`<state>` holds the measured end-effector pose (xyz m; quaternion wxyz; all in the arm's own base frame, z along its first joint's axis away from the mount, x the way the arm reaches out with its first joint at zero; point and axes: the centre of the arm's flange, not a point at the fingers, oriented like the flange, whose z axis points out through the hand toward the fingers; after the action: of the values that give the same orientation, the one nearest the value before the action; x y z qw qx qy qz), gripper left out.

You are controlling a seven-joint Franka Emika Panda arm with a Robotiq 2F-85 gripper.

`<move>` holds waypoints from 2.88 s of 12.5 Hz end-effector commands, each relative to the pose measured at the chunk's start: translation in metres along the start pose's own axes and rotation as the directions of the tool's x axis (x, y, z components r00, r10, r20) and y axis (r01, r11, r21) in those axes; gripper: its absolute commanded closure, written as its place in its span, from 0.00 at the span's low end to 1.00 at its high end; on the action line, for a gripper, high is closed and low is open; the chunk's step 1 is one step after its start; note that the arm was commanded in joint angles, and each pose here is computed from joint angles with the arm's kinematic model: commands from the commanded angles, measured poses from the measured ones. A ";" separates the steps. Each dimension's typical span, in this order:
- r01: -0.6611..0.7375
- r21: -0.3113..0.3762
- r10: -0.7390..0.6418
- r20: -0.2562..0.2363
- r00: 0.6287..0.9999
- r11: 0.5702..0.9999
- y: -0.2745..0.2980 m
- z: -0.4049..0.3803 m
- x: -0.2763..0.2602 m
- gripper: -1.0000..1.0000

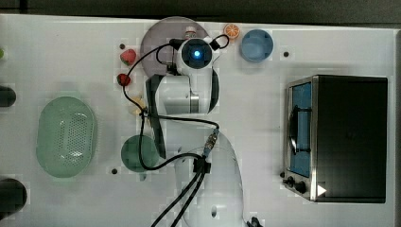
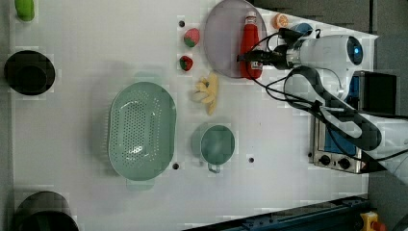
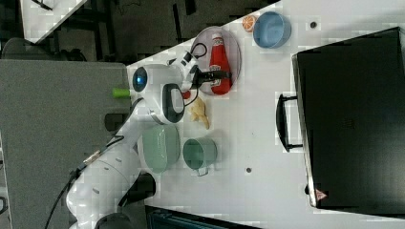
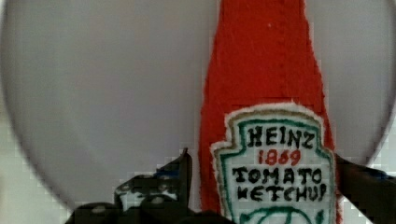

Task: Pick ketchup from plate and place it on table.

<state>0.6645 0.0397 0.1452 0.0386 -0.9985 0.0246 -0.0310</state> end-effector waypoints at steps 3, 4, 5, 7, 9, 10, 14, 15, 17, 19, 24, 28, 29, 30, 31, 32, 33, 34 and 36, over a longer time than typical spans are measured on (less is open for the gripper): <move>0.024 0.006 -0.024 -0.041 0.999 1.000 -0.004 -0.011 0.014 0.17; 0.022 0.005 -0.022 -0.049 0.999 1.000 -0.002 -0.014 0.017 0.29; 0.024 0.007 -0.023 -0.063 0.998 1.000 -0.004 -0.022 0.020 0.37; 0.025 0.008 -0.024 -0.098 0.995 1.000 -0.006 -0.045 0.028 0.37; 0.000 0.011 0.001 -0.135 0.991 1.000 -0.008 -0.078 0.035 0.37; -0.020 0.014 0.022 -0.154 0.988 1.000 -0.009 -0.096 0.038 0.37; -0.080 0.011 0.080 -0.161 0.984 0.997 -0.012 -0.168 0.038 0.37; -0.090 0.004 0.090 -0.137 0.987 0.996 -0.012 -0.185 0.034 0.37; -0.135 -0.012 0.133 -0.091 0.987 0.991 -0.008 -0.220 0.024 0.37; -0.197 -0.030 0.195 -0.053 0.979 0.980 0.000 -0.252 0.012 0.37; -0.312 -0.079 0.314 0.008 0.949 0.947 0.028 -0.292 -0.044 0.37; -0.349 -0.118 0.359 0.074 0.930 0.930 0.055 -0.265 -0.108 0.37; -0.356 -0.124 0.368 0.089 0.926 0.926 0.060 -0.253 -0.121 0.37; -0.361 -0.125 0.373 0.094 0.923 0.924 0.063 -0.238 -0.130 0.37; -0.362 -0.123 0.374 0.089 0.923 0.924 0.065 -0.221 -0.138 0.37; -0.363 -0.117 0.373 0.078 0.924 0.924 0.067 -0.202 -0.145 0.37; -0.365 -0.110 0.373 0.061 0.926 0.924 0.068 -0.181 -0.151 0.37; -0.366 -0.104 0.372 0.047 0.927 0.925 0.069 -0.162 -0.156 0.37; -0.360 -0.093 0.364 0.028 0.931 0.928 0.068 -0.131 -0.160 0.34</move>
<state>0.4850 -0.0391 0.2518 -0.0007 -0.9796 0.2005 0.0160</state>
